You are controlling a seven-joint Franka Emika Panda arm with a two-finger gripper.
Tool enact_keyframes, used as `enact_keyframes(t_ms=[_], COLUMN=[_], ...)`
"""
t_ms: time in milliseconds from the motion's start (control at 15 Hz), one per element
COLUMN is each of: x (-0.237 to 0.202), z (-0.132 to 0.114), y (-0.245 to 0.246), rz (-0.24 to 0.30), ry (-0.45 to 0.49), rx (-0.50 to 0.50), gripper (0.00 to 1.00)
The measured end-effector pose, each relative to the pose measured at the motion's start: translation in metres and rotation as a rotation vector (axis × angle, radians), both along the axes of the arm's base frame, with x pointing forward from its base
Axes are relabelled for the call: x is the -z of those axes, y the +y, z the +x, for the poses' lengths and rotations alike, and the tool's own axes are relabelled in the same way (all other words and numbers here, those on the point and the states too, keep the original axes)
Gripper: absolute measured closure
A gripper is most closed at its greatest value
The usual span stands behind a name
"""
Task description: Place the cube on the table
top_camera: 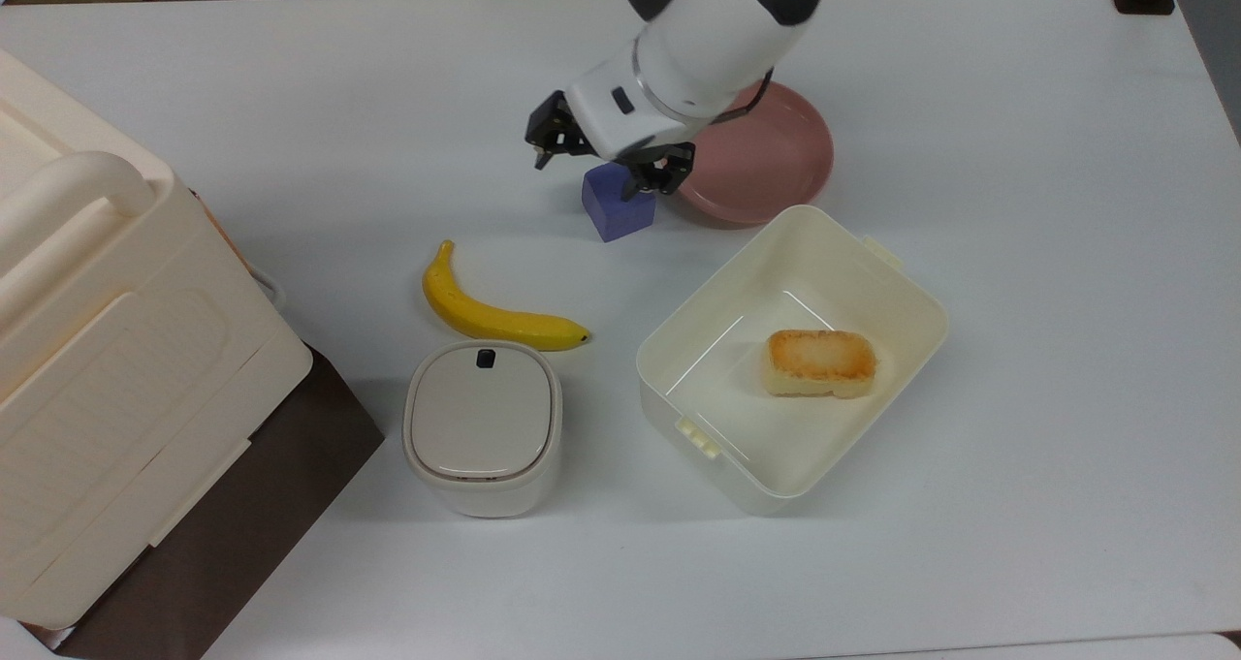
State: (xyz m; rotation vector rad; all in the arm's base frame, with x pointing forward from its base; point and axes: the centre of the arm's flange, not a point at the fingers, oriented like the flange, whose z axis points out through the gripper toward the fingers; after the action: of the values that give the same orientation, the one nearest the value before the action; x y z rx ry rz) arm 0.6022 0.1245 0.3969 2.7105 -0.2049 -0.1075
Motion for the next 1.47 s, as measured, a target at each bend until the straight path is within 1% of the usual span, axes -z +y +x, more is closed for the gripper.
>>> enact_keyframes(t_ms=[200,333,467,667,867,1000,1200,1334,1467], x=[-0.032,-0.066,-0.099,-0.155,-0.204,-0.217,-0.222,-0.225,-0.228], z=[0.009,0.011,0.008,-0.013,-0.042,-0.052,-0.059,-0.062,-0.064], y=[-0.019,-0.042,-0.067,-0.127,-0.188,-0.211,-0.237,-0.249,-0.251], rz=[0.017,0.062,0.119,0.21,0.296,0.33,0.376,0.39,0.393], ry=[-0.058,-0.105,-0.13,-0.14,-0.18,-0.203,-0.22,-0.233,-0.239], rx=[0.042,0.098,0.121,0.136,0.155,0.161,0.194,0.214,0.217], gripper=[0.0,0.0,0.0,0.0,0.0,0.0,0.0,0.0,0.0])
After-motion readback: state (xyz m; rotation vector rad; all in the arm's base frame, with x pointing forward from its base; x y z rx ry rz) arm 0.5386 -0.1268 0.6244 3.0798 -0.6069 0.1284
